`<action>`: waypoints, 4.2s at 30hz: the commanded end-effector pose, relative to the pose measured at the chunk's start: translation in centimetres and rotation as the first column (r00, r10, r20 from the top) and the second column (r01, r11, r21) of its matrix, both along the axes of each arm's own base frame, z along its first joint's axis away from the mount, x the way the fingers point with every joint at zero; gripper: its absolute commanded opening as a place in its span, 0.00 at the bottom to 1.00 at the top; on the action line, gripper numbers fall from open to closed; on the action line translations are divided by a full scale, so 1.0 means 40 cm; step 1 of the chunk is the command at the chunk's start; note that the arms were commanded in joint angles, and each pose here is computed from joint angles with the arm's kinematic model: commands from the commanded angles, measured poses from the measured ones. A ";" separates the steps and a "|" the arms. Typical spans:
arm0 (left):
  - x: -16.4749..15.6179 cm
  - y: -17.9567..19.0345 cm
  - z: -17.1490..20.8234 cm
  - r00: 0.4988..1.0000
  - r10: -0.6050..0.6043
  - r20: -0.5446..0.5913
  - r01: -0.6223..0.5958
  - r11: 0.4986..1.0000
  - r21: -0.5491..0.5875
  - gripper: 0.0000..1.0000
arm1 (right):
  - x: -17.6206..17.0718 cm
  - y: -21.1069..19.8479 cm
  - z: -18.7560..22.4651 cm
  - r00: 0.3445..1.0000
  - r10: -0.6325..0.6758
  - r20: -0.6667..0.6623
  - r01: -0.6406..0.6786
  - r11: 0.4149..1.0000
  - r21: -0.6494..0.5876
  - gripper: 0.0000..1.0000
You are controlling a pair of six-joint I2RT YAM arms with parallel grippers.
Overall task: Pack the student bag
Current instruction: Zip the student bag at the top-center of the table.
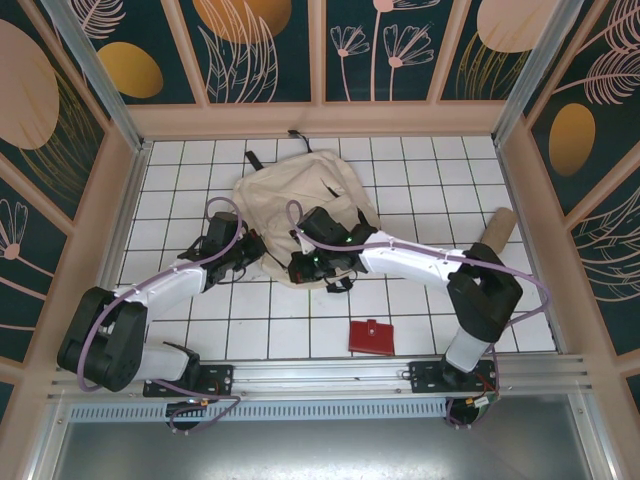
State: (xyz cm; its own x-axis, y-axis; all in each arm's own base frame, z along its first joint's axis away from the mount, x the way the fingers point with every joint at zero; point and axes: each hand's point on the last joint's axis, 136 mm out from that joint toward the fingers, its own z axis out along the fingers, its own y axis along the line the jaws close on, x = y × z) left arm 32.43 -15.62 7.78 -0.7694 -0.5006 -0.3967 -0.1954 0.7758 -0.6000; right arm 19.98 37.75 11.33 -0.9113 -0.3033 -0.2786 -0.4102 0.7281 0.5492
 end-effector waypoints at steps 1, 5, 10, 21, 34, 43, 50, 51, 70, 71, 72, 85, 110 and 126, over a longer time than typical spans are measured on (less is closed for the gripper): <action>0.060 0.046 0.029 0.993 0.082 0.087 -0.089 0.993 0.076 0.00 | -0.047 -0.065 -0.002 1.000 0.010 -0.026 -0.012 0.996 -0.085 0.00; 0.066 0.051 0.028 0.992 0.091 0.085 -0.099 0.991 0.093 0.00 | -0.046 -0.107 -0.015 1.000 -0.006 -0.004 0.006 0.988 -0.156 0.00; 0.079 0.057 0.032 0.990 0.107 0.090 -0.116 0.988 0.105 0.00 | -0.025 -0.154 -0.030 0.998 -0.039 0.050 0.051 0.966 -0.253 0.00; 0.075 0.028 0.068 0.991 0.044 0.126 -0.053 0.997 0.062 0.03 | -0.027 -0.050 0.067 0.997 0.034 0.063 -0.032 0.999 -0.029 0.00; -0.070 0.017 0.101 0.998 0.027 0.053 -0.020 0.993 -0.116 0.49 | 0.027 0.092 0.100 0.989 0.106 0.102 -0.116 0.989 0.091 0.00; -0.102 -0.050 0.124 0.999 -0.022 0.030 0.029 0.958 -0.287 0.49 | 0.039 0.106 0.132 0.980 0.126 0.152 -0.143 0.984 0.107 0.00; -0.095 -0.075 0.116 1.000 -0.015 -0.007 0.011 0.932 -0.362 0.43 | 0.091 0.134 0.125 0.974 0.122 0.190 -0.143 0.984 0.103 0.00; -0.097 -0.071 0.110 1.000 -0.008 -0.013 0.003 0.934 -0.358 0.40 | 0.096 0.137 0.125 0.974 0.121 0.193 -0.143 0.984 0.107 0.00; 0.118 0.066 0.103 0.978 0.152 0.144 -0.142 0.987 -0.073 0.00 | 0.232 0.179 0.144 0.967 0.110 0.229 -0.134 0.986 0.094 0.00; 0.127 0.072 0.109 0.976 0.156 0.149 -0.147 0.987 -0.066 0.00 | 0.238 0.188 0.141 0.967 0.109 0.229 -0.135 0.986 0.098 0.00; 0.132 0.078 0.114 0.975 0.161 0.155 -0.153 0.986 -0.062 0.00 | 0.246 0.195 0.138 0.969 0.104 0.226 -0.129 0.987 0.099 0.00; -0.045 0.086 0.105 0.996 0.088 0.012 -0.087 0.992 -0.095 0.51 | 0.141 0.135 0.102 0.992 0.102 0.080 -0.110 0.988 0.106 0.00; -0.121 -0.005 0.017 0.991 -0.002 -0.137 -0.035 0.963 -0.266 0.43 | 0.031 0.128 0.061 0.987 0.162 -0.004 -0.160 0.980 0.121 0.00; -0.140 0.017 0.022 0.989 0.019 -0.149 -0.053 0.973 -0.224 0.53 | 0.045 0.131 0.093 0.989 0.141 0.053 -0.146 0.982 0.120 0.00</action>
